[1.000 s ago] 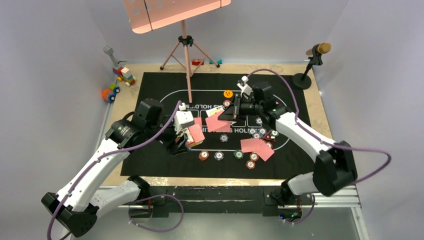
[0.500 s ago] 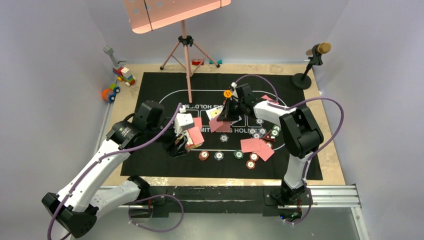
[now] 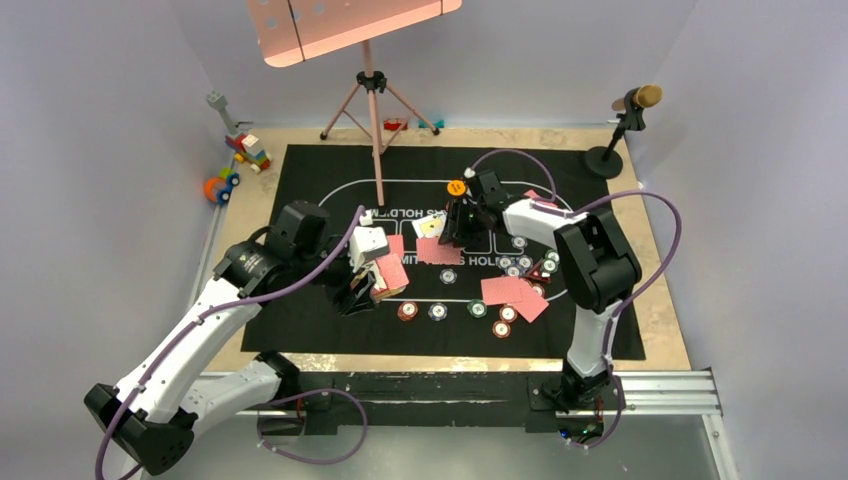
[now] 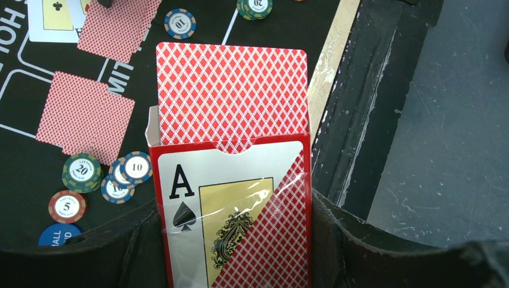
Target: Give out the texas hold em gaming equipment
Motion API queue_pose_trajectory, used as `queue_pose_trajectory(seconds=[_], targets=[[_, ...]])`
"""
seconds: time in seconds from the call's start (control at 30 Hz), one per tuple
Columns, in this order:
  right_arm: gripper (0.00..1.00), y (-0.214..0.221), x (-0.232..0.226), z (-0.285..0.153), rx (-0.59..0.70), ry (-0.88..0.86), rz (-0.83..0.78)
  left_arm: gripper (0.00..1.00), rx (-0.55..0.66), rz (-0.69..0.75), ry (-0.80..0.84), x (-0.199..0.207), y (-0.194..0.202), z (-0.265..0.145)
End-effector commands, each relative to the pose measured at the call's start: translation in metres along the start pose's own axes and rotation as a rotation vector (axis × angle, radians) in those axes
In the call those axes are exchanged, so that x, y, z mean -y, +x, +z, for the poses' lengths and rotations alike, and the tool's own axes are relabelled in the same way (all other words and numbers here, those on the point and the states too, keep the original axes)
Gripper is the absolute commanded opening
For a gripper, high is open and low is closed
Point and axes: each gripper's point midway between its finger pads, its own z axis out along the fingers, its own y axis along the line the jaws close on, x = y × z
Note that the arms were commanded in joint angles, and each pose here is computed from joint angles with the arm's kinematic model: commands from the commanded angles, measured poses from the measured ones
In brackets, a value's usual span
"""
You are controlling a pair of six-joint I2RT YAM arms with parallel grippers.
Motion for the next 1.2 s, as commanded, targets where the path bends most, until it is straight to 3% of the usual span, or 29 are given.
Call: queue_pose_trajectory(seconds=[0.0, 0.13, 0.27, 0.47, 0.57, 0.7, 0.8, 0.97, 1.17], targets=[[0.49, -0.009, 0.003, -0.021, 0.049, 0.089, -0.065, 0.29, 0.041, 0.033, 0.022, 0.003, -0.011, -0.002], [0.52, -0.011, 0.006, -0.036, 0.061, 0.135, -0.085, 0.29, 0.039, 0.036, 0.021, 0.002, -0.011, -0.002], [0.55, -0.021, -0.024, -0.077, 0.127, 0.074, -0.118, 0.29, 0.027, 0.025, 0.024, 0.002, -0.01, -0.002], [0.83, -0.006, -0.122, -0.165, 0.168, -0.409, -0.182, 0.28, -0.023, 0.032, 0.029, 0.0, -0.001, 0.001], [0.86, 0.023, -0.158, -0.187, 0.088, -0.641, -0.188, 0.28, -0.01, 0.035, 0.025, -0.003, -0.005, 0.003], [0.89, 0.057, -0.189, -0.192, -0.009, -0.781, -0.208, 0.28, 0.025, 0.034, 0.014, -0.005, -0.016, 0.003], [0.91, 0.066, -0.202, -0.189, -0.009, -0.764, -0.22, 0.28, 0.037, 0.04, 0.008, -0.005, -0.022, -0.002], [0.92, 0.062, -0.181, -0.178, 0.041, -0.549, -0.217, 0.28, 0.046, 0.04, 0.006, -0.004, -0.025, -0.003], [0.94, 0.081, -0.195, -0.194, -0.018, -0.685, -0.204, 0.28, 0.05, 0.036, 0.004, -0.005, -0.025, -0.002]])
